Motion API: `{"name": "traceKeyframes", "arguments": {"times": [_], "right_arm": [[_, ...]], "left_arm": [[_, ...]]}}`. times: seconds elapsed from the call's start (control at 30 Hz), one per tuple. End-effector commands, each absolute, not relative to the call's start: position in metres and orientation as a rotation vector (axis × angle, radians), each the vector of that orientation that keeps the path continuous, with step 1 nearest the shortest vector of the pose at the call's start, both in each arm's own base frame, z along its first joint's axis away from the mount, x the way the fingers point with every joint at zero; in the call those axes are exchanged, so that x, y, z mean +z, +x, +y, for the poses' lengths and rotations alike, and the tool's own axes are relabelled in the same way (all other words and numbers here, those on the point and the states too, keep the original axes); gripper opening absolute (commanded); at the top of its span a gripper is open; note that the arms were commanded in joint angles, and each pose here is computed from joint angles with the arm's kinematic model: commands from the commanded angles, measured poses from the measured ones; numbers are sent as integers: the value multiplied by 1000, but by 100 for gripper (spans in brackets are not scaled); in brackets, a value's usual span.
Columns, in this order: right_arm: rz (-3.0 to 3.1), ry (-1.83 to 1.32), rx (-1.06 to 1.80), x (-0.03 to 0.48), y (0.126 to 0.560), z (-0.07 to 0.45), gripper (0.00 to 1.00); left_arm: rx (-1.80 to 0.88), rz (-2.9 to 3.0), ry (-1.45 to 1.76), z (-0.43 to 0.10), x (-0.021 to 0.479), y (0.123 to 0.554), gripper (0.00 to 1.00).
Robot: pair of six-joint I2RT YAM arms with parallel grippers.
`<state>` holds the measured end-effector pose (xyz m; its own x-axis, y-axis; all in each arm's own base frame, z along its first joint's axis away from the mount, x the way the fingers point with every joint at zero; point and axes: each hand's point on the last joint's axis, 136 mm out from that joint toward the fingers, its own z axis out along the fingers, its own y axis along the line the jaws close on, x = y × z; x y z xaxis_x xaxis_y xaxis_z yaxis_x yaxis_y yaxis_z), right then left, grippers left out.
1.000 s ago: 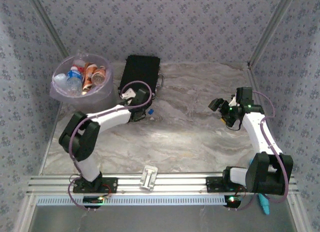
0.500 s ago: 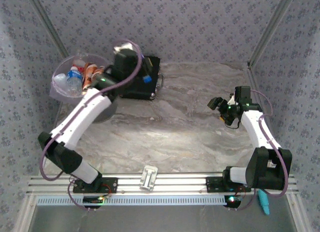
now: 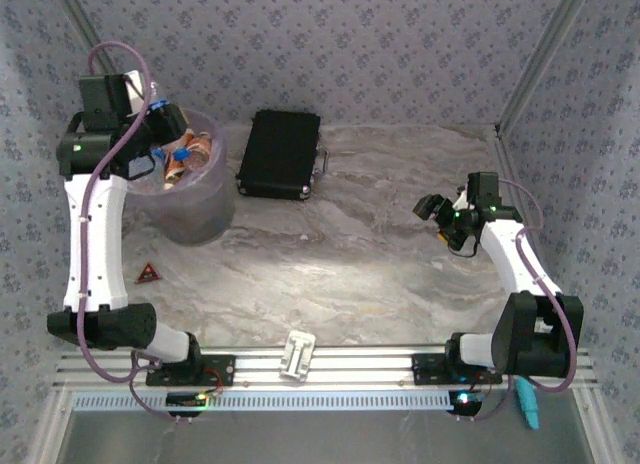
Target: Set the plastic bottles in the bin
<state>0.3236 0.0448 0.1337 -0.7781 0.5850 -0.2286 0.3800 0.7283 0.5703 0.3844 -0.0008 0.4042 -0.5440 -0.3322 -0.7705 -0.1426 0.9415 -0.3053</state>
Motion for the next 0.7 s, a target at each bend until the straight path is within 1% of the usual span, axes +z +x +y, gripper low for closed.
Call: {"name": "traceKeyframes", "arguments": {"times": [0.0, 0.13, 0.27, 0.3, 0.4, 0.47, 0.5, 0.6, 0.67], "right_arm": [[2530, 736, 729, 138, 329, 48, 89], [2535, 737, 724, 137, 329, 48, 89], [2534, 737, 720, 138, 330, 48, 89], [2538, 738, 721, 137, 330, 48, 89], [2538, 733, 722, 138, 332, 49, 89], [2540, 727, 722, 139, 334, 50, 89], [2542, 722, 723, 138, 334, 51, 89], [2546, 709, 719, 138, 336, 54, 89], [2548, 700, 718, 138, 336, 56, 89]], "left_arm": [[-267, 2235, -291, 9, 390, 381, 28], [-283, 2315, -232, 7, 366, 390, 28], [-221, 2397, -196, 13, 342, 392, 29], [-201, 2409, -191, 15, 338, 393, 32], [-174, 2442, -186, 19, 331, 391, 51], [-159, 2444, -185, 21, 330, 391, 58], [-152, 2441, -187, 21, 331, 391, 68], [-167, 2413, -173, 18, 338, 391, 86], [-176, 2391, -168, 16, 345, 390, 95]]}}
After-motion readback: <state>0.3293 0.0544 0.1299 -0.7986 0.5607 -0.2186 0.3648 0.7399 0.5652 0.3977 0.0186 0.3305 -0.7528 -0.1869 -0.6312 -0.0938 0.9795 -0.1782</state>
